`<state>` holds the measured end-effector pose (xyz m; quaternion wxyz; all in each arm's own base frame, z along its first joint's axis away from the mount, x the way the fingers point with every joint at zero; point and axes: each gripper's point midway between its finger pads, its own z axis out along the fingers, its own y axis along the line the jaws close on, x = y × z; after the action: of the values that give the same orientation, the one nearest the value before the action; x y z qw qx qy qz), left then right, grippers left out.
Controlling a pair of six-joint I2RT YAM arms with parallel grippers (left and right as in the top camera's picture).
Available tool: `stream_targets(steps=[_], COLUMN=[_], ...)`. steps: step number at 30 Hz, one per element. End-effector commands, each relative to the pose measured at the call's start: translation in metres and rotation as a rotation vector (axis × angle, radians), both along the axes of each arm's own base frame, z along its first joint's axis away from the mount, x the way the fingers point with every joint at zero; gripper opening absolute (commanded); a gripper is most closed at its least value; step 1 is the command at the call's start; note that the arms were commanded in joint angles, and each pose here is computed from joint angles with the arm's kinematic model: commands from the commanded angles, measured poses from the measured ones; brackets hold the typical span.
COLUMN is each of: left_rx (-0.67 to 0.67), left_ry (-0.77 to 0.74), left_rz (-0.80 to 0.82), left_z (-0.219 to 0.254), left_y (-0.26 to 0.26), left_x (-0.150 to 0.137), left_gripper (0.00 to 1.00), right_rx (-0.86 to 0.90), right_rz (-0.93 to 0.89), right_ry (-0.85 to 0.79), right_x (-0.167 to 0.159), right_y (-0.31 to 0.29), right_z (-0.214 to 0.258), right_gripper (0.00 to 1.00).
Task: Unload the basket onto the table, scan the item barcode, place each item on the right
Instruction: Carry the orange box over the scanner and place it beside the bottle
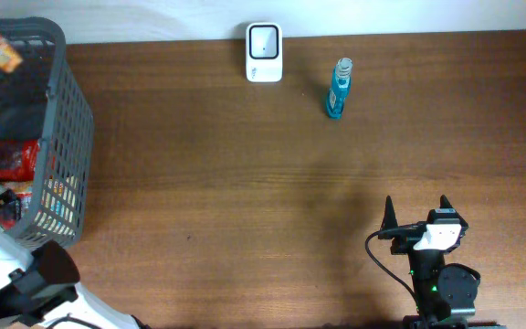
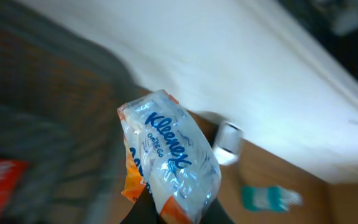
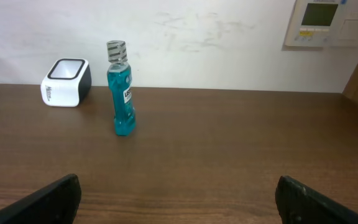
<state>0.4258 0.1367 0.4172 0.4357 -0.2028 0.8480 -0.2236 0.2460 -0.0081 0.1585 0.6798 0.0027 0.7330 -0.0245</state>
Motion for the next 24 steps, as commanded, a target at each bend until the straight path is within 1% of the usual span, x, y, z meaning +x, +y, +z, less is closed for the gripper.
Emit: stream_targets(steps=[1, 3, 4, 8, 13, 15, 19, 24], left_rx=[-0.095, -0.079, -0.066, 0.048, 0.215, 0.258, 0.298, 0.297], left_ry=[-0.063, -0.061, -0.061, -0.012, 0.08, 0.105, 0.152, 0.203], left_rz=[-0.226, -0.287, -0.296, -0.286, -0.32, -0.343, -0.406, -0.485], left_z=[0.019, 0.018, 0.017, 0.001, -0.039, -0.056, -0.095, -0.151], left_y=[-0.078, -0.108, -0.115, -0.15, -0.221, -0.246, -0.291, -0.346], left_x=[0.01, 0.016, 0.019, 0.033, 0.053, 0.061, 0.077, 0.096], left_gripper=[0.0, 0.0, 0.0, 0.0, 0.0, 0.0, 0.0, 0.0], right_rx=[0.0, 0.0, 0.0, 0.0, 0.0, 0.0, 0.0, 0.0], right_rz=[-0.017, -0.017, -0.017, -0.017, -0.017, -0.017, -0.017, -0.017], right_ry=[0.006, 0.006, 0.006, 0.006, 0.006, 0.006, 0.006, 0.006], right_x=[0.0, 0.0, 0.0, 0.0, 0.0, 0.0, 0.0, 0.0], right_y=[-0.003, -0.003, -0.003, -0.003, -0.003, -0.003, -0.003, -0.003], right_z=[-0.003, -0.003, -0.003, -0.003, -0.003, -0.003, -0.003, -0.003], right_gripper=[0.99, 0.98, 0.99, 0.98, 0.99, 0.99, 0.98, 0.99])
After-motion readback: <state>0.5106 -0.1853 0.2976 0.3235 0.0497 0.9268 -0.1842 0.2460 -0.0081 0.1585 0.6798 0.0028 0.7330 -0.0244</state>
